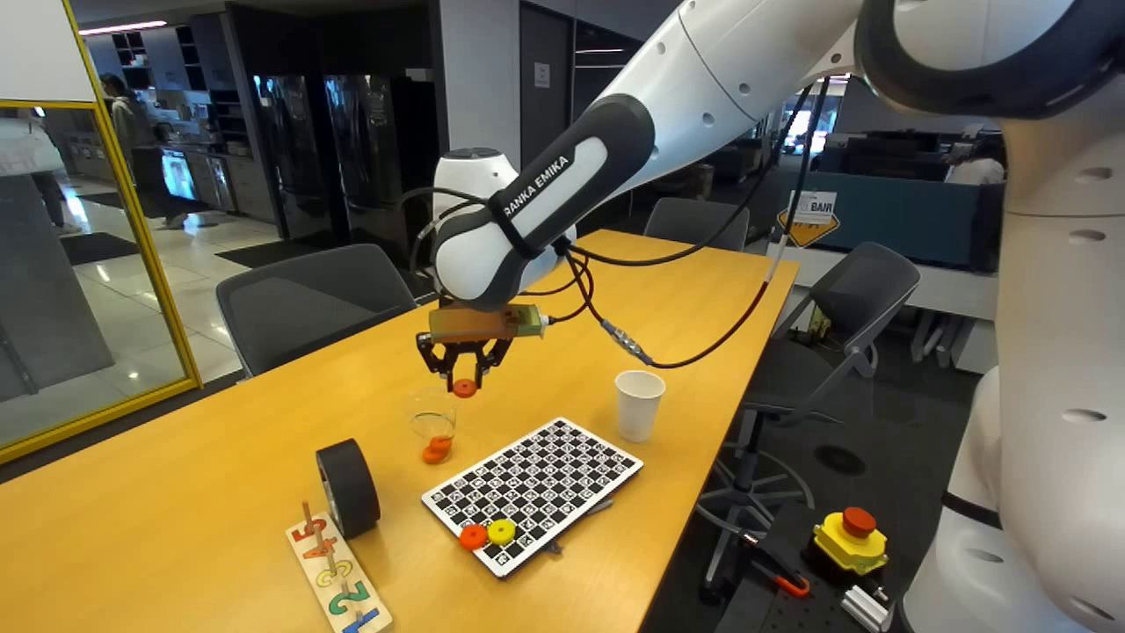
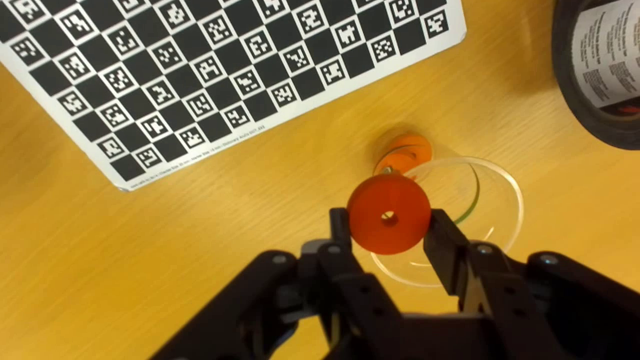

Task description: Put two orange rings in the white cup and the rest in the clear cup

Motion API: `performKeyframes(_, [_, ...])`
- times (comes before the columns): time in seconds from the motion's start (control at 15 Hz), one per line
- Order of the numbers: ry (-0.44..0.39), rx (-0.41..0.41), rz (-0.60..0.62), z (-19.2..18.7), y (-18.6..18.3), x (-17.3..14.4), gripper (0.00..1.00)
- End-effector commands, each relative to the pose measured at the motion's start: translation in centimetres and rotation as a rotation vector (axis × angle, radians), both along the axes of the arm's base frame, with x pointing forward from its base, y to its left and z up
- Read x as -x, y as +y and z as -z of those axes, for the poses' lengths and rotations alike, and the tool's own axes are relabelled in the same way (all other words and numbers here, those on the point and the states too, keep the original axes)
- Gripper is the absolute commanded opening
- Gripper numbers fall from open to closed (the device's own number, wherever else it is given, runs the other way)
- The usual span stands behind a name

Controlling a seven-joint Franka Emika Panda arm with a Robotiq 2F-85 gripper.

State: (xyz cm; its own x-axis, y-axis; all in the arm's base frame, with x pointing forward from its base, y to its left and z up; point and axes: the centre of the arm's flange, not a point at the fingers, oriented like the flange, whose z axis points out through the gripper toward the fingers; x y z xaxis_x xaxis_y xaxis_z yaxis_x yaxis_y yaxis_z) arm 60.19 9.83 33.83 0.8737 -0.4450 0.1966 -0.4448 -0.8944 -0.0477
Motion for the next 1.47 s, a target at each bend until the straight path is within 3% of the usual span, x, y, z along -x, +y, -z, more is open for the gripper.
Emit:
performKeyframes(0.0, [-0.01, 0.003, -0.059, -0.3, 0.7, -3.3, 0.19])
performKeyframes(0.67, [0.024, -0.006, -0.146, 2.1, 1.5, -6.6, 0.18])
performKeyframes(0.73, [0.026, -0.007, -0.151, 2.1, 1.4, -6.6, 0.55])
performKeyframes(0.8, [0.025, -0.008, -0.151, 2.1, 1.4, -6.7, 0.68])
performKeyframes(1.07, [0.013, 0.0, -0.173, 1.6, 1.1, -5.2, 0.97])
performKeyframes(1.4, [0.016, 0.03, -0.197, 0.8, 1.6, -1.0, 1.0])
